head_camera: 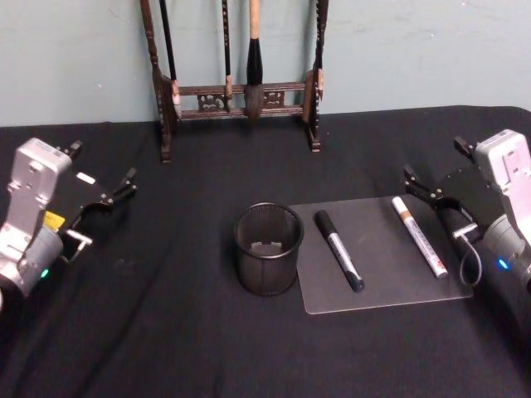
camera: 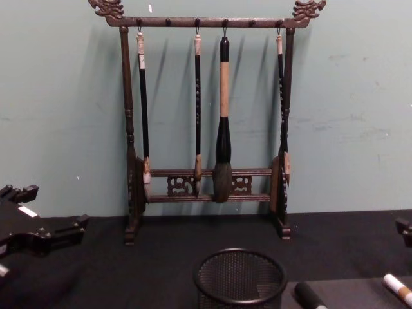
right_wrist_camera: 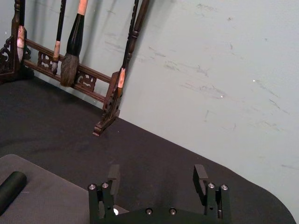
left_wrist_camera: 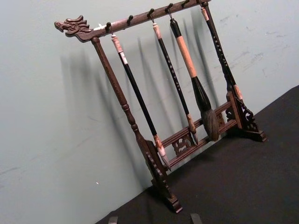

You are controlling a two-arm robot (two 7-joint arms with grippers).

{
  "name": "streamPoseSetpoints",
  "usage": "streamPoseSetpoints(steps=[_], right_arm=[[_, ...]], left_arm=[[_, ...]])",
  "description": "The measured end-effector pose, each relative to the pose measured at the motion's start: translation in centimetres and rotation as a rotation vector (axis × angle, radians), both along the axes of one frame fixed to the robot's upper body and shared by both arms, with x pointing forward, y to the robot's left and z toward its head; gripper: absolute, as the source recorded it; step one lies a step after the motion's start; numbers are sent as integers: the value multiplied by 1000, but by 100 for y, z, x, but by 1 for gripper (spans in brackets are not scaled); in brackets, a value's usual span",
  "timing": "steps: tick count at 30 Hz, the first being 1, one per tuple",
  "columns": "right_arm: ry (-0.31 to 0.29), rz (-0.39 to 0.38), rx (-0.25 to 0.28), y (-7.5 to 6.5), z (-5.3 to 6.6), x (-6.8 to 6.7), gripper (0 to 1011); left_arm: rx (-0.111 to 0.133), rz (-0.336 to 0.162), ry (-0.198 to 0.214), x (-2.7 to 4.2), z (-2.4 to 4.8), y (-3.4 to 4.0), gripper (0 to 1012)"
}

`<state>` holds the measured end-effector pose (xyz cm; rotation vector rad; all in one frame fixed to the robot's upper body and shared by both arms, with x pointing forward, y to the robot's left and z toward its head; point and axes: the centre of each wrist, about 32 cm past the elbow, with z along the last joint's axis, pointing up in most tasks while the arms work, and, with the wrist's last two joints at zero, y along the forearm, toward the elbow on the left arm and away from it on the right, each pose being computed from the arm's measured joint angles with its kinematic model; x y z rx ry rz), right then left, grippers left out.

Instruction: Pick up the water-based marker from the table and place it into the pen holder.

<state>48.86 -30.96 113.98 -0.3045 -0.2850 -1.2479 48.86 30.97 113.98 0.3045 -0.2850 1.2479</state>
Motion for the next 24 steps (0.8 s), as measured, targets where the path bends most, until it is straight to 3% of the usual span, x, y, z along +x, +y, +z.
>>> streamPoseSetpoints(steps=[24], right_arm=[[0,0,0,0,0,0,1002]], left_arm=[[0,0,0,0,0,0,1001]])
